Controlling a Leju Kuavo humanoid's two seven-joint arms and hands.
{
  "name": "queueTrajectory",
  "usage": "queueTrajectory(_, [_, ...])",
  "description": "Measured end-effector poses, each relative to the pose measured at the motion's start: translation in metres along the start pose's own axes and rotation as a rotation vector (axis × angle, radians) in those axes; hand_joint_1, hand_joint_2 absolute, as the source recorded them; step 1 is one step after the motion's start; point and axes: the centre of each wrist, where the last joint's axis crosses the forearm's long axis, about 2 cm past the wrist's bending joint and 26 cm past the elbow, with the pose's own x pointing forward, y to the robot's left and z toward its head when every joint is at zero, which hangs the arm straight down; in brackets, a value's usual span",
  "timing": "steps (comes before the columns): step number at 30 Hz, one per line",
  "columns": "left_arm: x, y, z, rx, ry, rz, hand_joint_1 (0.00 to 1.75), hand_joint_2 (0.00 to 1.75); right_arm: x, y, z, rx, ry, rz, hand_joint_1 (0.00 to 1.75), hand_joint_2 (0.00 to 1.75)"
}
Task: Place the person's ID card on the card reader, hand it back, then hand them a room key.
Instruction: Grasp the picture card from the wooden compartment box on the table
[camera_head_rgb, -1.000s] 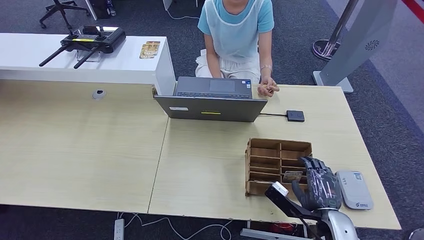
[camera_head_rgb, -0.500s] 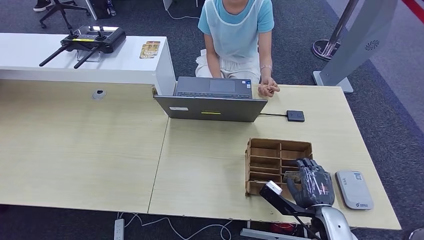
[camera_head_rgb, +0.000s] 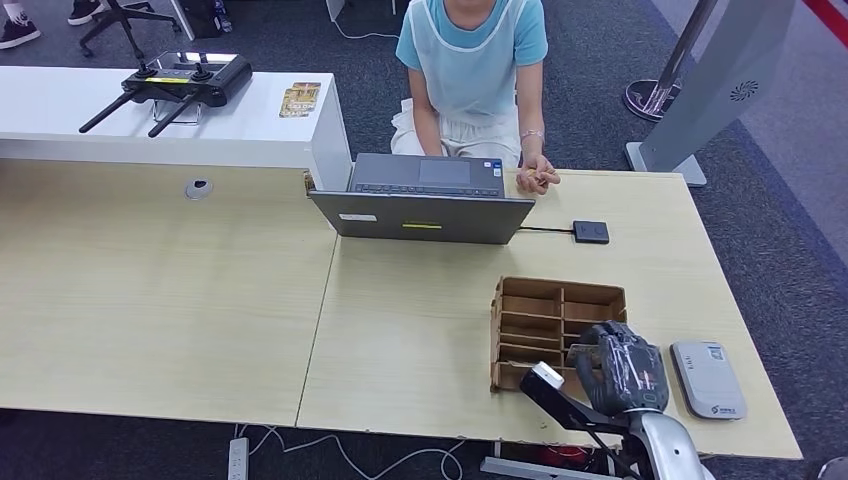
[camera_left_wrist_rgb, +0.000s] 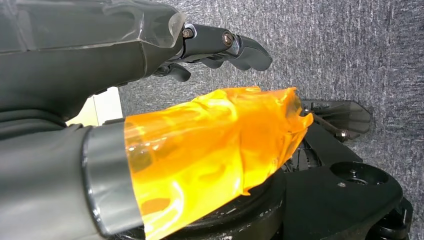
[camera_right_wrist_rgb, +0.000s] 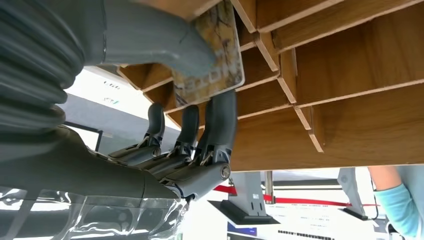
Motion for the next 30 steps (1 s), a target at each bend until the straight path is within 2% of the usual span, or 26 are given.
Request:
queueTrajectory(21, [-0.0007, 0.0001, 0.0001, 0.002, 0.005, -0.004, 0.0, 0.0, 0.0002, -0.0013, 0.0002, -0.008, 0.017, -0.014, 1.35, 1.75])
queueTrajectory(30, [-0.0009, 0.0004, 0.0001, 0.004, 0.0, -0.001, 0.0, 0.0, -0.0021, -0.0044, 0.0042, -0.013, -0.021, -0.152, 1.44, 1.75])
